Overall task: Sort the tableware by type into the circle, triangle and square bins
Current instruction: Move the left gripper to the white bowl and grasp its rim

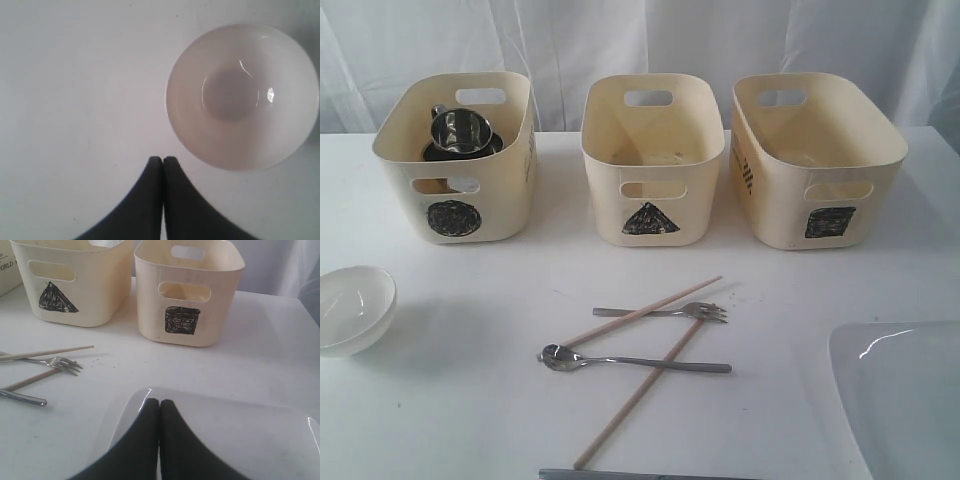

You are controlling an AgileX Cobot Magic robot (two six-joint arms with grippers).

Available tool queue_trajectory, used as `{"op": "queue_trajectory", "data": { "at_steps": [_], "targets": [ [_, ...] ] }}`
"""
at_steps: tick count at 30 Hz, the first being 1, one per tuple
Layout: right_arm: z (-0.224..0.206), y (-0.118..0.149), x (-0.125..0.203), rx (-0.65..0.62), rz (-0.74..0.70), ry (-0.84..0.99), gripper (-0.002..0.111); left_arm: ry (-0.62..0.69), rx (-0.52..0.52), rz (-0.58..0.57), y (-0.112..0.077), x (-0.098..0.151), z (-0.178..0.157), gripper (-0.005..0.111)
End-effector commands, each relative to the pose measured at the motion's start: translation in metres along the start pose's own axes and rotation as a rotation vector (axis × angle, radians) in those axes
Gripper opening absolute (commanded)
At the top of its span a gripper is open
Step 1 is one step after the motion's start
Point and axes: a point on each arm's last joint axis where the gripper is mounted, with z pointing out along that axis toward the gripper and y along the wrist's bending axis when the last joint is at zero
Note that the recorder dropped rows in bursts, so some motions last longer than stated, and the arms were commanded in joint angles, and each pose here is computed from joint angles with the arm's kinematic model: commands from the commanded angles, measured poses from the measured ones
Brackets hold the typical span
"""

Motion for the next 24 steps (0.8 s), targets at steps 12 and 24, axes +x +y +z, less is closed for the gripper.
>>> {"op": "queue_trajectory", "data": {
  "at_steps": [12,24],
  "targets": [
    [0.000,0.000,0.000,0.007,-0.002,-0.007,0.000,-0.079,-0.001,-0.148,0.000,-0.013,0.058,0.077],
    [0.000,0.000,0.000,0.007,-0.002,-0.007,0.000,0.076,0.026,-0.202,-0.004,-0.005,0.098,0.070]
  ]
}}
